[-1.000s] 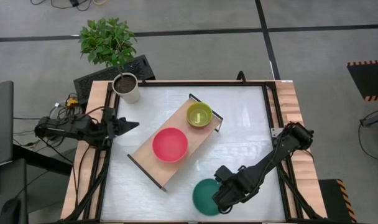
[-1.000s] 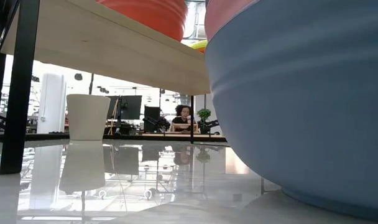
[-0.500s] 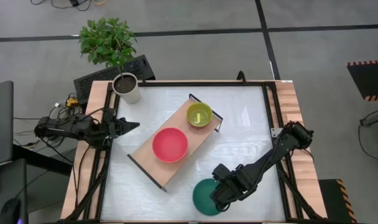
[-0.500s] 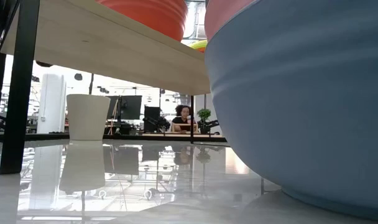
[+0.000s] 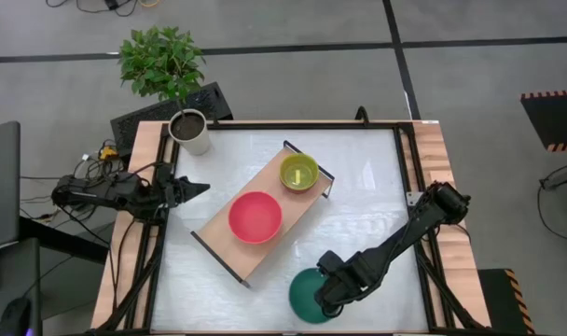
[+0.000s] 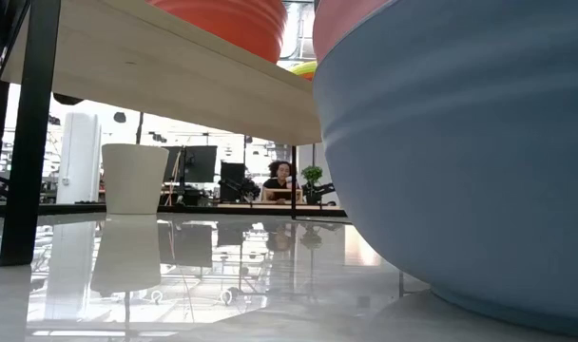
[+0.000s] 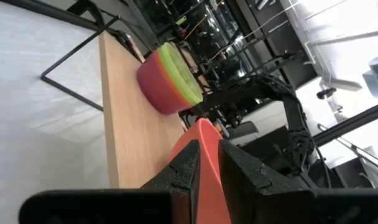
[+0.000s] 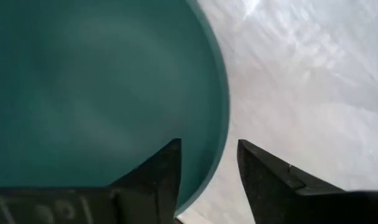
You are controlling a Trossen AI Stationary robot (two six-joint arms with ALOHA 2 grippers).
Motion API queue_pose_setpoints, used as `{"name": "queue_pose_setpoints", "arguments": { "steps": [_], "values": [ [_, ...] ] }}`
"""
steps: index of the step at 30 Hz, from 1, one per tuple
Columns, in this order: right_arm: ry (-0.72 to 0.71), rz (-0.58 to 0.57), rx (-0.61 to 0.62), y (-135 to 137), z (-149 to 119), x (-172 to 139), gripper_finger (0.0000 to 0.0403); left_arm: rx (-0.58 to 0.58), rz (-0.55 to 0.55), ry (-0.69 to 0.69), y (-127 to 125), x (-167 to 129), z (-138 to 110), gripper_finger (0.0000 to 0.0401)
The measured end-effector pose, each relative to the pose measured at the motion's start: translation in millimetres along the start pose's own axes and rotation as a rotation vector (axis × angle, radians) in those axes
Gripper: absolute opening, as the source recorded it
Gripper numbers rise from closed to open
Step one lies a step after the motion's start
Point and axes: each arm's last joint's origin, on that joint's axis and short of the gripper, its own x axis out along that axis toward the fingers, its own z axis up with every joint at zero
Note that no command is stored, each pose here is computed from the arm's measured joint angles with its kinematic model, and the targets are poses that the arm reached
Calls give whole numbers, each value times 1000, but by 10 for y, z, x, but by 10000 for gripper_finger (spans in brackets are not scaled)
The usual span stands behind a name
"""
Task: Place and stack bowls onto a shelf
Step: Stack the green bowl on top of the red bowl into the shelf
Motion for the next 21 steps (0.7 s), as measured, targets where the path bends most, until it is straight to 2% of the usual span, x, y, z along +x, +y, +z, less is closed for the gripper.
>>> {"name": "queue_pose_setpoints", "arguments": {
  "steps": [6,16,21],
  "values": [
    [43,4,12,1,-10,0,155,0,2,-4,0,0,1,43],
    [123,5,24,-3,-27,-2,145,-6,4,-6,1,0,2,43],
    [124,-4,29,-10,7,-29,102,-7,4,-6,1,0,2,43]
  ]
}}
